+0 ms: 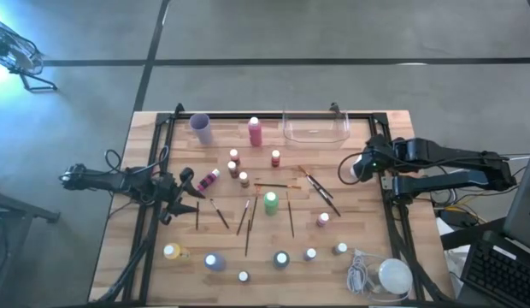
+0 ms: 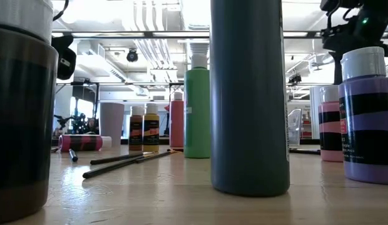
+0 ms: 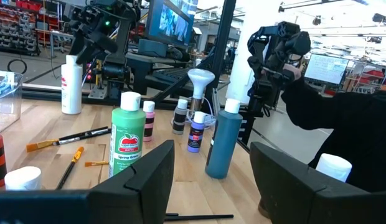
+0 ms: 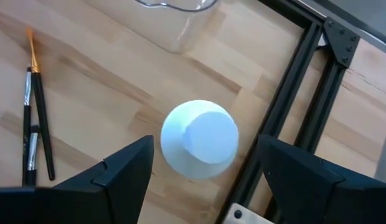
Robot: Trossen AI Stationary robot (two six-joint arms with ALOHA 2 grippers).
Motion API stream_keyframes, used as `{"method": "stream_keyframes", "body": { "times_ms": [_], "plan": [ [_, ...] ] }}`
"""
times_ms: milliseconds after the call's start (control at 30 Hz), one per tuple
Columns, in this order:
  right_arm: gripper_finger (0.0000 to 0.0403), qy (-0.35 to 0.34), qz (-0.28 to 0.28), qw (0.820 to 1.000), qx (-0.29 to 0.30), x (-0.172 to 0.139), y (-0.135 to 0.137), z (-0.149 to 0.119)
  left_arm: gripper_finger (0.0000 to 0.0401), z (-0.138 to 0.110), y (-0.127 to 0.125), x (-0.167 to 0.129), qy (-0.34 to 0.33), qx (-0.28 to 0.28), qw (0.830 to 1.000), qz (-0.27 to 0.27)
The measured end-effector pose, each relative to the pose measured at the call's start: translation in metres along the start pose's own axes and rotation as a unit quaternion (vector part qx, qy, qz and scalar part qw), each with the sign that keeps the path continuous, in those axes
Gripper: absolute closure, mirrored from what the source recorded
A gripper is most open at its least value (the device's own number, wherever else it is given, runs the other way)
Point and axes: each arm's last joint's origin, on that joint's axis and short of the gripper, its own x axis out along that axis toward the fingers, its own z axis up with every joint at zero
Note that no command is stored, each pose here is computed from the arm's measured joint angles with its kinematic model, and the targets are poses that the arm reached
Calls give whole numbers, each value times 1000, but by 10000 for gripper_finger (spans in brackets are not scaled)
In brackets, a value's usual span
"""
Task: Pick & Place Paint Supplies
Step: Put the white paint bottle into the transparent bin
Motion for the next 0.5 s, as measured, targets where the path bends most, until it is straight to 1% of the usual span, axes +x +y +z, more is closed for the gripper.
{"method": "stream_keyframes", "body": {
  "times_ms": [500],
  "plan": [
    [172,0,-3,1000,-4,5,1,-2,185,0,0,0,0,0,1000,0]
  ]
}}
